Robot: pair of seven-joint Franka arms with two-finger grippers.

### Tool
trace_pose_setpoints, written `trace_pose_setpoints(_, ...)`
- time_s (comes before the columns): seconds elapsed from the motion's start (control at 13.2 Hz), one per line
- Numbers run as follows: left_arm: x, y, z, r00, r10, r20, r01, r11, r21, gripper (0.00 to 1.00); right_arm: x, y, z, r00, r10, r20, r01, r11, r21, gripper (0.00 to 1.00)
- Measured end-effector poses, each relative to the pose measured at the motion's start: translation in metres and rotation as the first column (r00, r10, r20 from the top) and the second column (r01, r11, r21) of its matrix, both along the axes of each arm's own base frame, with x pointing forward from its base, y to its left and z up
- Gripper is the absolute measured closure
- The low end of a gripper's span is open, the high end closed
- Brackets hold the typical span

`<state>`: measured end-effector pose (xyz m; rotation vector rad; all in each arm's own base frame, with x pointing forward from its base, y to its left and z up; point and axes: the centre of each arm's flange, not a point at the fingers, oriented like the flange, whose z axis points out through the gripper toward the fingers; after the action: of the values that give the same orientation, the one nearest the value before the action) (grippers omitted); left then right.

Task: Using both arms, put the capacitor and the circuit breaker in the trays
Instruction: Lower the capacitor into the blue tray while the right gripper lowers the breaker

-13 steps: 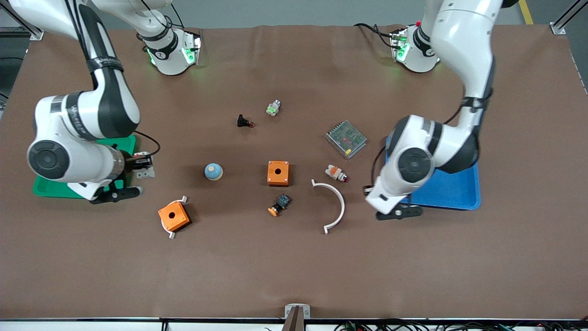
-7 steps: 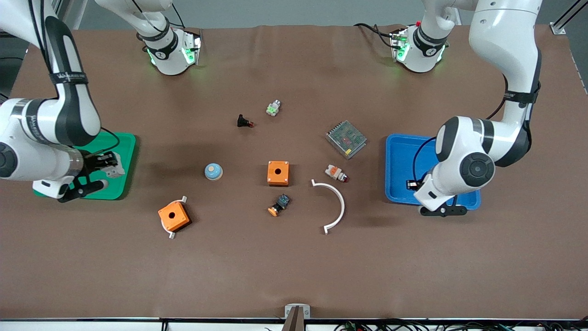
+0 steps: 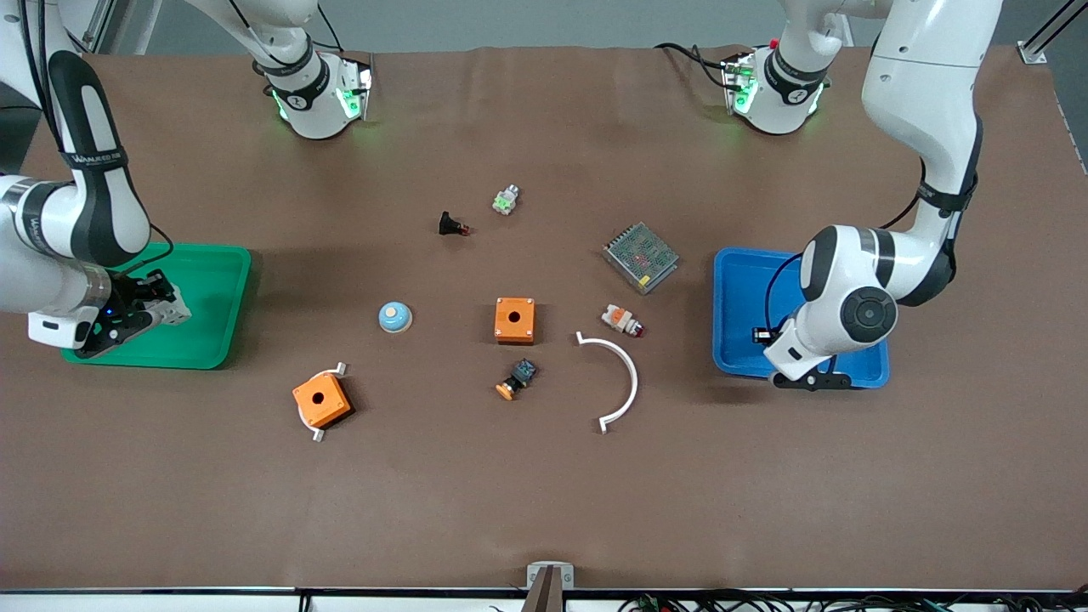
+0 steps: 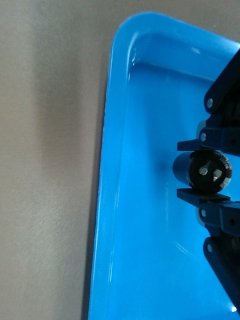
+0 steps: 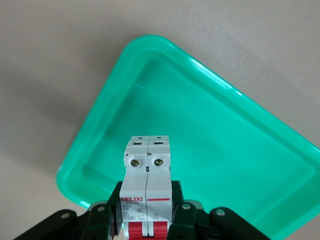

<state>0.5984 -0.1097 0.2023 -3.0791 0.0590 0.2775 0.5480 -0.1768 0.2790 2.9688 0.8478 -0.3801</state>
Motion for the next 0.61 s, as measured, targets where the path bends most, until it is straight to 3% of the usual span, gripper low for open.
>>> trace_pose_setpoints(0.23,-0.001,0.001,-0.002,1.000,0.001,-0.002,-0.001,1.000,0.000,0.61,-0.018,-0.025,-0.021,0.998,0.030,0.062,-0.030,1.000,0.000,0.60)
trace_pose_setpoints(0.61,0.006,-0.004,0.013,0.999,-0.005,0.039,0.006,1.000,-0.008,0.10,-0.029,-0.038,-0.044,0.997,0.027,0.070,-0.028,1.000,0.010,0.60)
